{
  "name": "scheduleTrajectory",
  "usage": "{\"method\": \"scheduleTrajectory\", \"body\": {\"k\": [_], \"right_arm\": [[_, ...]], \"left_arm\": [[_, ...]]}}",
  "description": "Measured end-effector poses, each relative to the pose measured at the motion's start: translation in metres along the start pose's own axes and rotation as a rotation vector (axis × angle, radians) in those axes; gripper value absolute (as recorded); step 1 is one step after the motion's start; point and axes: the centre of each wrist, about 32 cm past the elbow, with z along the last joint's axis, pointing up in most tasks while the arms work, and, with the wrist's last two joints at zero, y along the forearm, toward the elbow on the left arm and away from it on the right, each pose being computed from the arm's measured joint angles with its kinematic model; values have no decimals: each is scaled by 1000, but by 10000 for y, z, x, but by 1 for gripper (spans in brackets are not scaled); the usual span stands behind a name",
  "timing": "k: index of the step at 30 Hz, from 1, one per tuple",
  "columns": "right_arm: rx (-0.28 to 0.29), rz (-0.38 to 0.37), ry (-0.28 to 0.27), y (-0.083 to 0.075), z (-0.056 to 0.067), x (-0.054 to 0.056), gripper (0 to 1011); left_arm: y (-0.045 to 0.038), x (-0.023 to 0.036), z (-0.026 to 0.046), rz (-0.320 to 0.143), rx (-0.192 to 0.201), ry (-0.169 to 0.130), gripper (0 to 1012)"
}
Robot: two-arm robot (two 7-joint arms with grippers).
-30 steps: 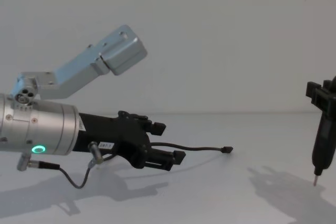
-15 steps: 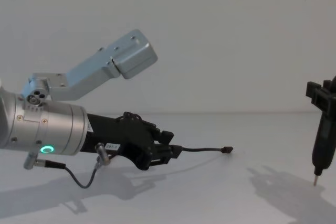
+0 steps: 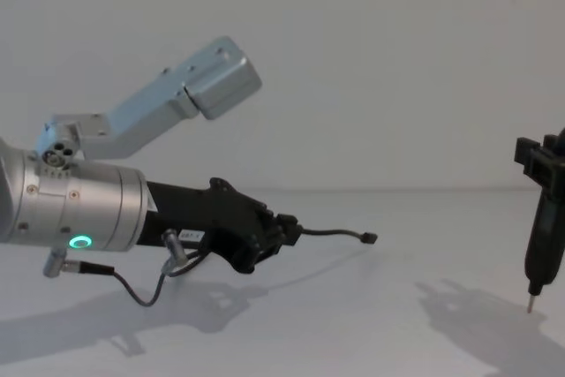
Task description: Pick up the data cable with the one hand.
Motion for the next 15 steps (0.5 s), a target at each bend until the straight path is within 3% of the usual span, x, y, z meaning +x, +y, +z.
{"method": "scheduleTrajectory", "body": {"k": [7, 15], "right_arm": [[0, 0, 0, 0, 0, 0, 251], [0, 0, 0, 0, 0, 0, 251]], "left_arm": [[51, 42, 23, -5, -73, 27, 50], [172, 107, 46, -18, -181, 78, 50]]}}
